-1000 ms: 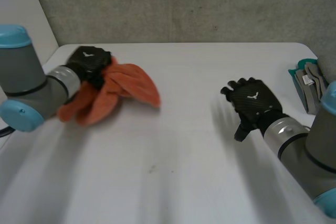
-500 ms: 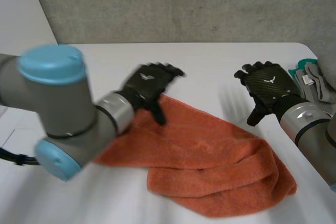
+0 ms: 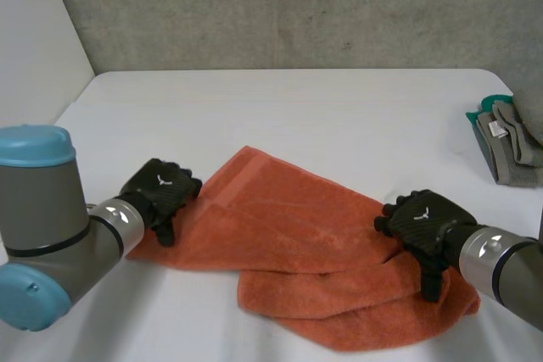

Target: Fold the laundry.

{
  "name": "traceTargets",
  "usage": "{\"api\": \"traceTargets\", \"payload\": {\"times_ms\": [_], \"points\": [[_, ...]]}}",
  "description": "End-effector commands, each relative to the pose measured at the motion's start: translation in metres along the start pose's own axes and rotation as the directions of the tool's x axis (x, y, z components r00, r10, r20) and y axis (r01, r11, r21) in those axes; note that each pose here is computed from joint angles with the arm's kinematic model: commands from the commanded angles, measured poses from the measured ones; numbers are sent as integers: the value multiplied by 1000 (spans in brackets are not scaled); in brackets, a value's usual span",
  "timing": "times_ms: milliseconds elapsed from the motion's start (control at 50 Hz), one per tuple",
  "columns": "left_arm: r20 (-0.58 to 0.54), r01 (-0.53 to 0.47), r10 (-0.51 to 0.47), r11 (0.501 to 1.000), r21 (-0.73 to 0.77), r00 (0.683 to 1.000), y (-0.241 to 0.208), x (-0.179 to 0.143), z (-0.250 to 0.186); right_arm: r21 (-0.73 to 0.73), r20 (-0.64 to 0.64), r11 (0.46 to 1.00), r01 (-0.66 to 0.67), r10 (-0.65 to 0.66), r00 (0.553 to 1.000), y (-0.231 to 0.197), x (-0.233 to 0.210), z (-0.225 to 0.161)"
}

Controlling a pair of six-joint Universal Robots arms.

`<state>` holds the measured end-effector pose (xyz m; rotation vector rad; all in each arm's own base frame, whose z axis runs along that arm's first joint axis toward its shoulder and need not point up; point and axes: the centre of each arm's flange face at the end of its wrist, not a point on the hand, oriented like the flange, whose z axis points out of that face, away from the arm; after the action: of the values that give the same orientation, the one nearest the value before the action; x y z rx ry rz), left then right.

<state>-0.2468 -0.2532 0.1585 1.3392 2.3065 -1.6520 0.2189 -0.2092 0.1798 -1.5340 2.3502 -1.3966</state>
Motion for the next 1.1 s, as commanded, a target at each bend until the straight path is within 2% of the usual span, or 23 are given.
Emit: {"api": "traceTargets", "payload": {"times_ms": [20, 160, 280, 340, 420, 480, 540, 640, 740, 780, 820, 860, 920, 1000, 1060, 1100], "points": [[5, 0, 0, 999, -46, 1000, 13, 7, 22, 56, -88, 998, 22, -17, 996, 8, 2, 16], [50, -14, 15, 1000, -12, 999, -1, 3, 24, 105, -138, 993, 52, -37, 990, -2, 12, 22], [149, -9, -9, 993, 120, 989, -48, -16, -12, 212, -249, 972, 99, -44, 968, -37, 39, 9], [198, 77, -130, 963, 258, 972, -81, -34, -45, 295, -340, 943, 154, -47, 939, -66, 60, -11], [194, 174, -260, 912, 371, 946, -102, -47, -71, 353, -401, 913, 203, -48, 915, -88, 78, -20], [184, 212, -308, 888, 408, 933, -107, -51, -77, 395, -429, 888, 235, -48, 902, -104, 91, -19], [180, 234, -327, 884, 404, 928, -106, -51, -70, 421, -437, 868, 263, -60, 897, -114, 102, 4], [172, 259, -328, 907, 333, 929, -92, -47, -39, 482, -444, 819, 312, -79, 892, -125, 120, 58], [227, 286, -341, 927, 243, 912, -65, -45, 7, 506, -392, 799, 326, -124, 912, -119, 109, 107], [257, 286, -344, 928, 240, 903, -60, -47, 18, 498, -389, 806, 319, -121, 913, -116, 106, 120], [299, 280, -342, 931, 233, 891, -54, -49, 31, 455, -421, 840, 295, -89, 903, -111, 109, 131], [315, 280, -346, 931, 235, 884, -53, -51, 35, 411, -464, 876, 252, -37, 885, -112, 108, 129], [323, 279, -348, 930, 240, 880, -51, -52, 38, 371, -465, 908, 194, 1, 885, -108, 99, 125], [322, 281, -345, 932, 230, 882, -48, -50, 38, 289, -399, 955, 73, 51, 915, -97, 84, 93], [321, 282, -346, 932, 229, 882, -47, -50, 39, 261, -348, 965, -1, 94, 933, -91, 76, 72], [322, 282, -347, 931, 230, 881, -46, -50, 40, 215, -269, 973, -80, 138, 953, -78, 60, 60]]}}
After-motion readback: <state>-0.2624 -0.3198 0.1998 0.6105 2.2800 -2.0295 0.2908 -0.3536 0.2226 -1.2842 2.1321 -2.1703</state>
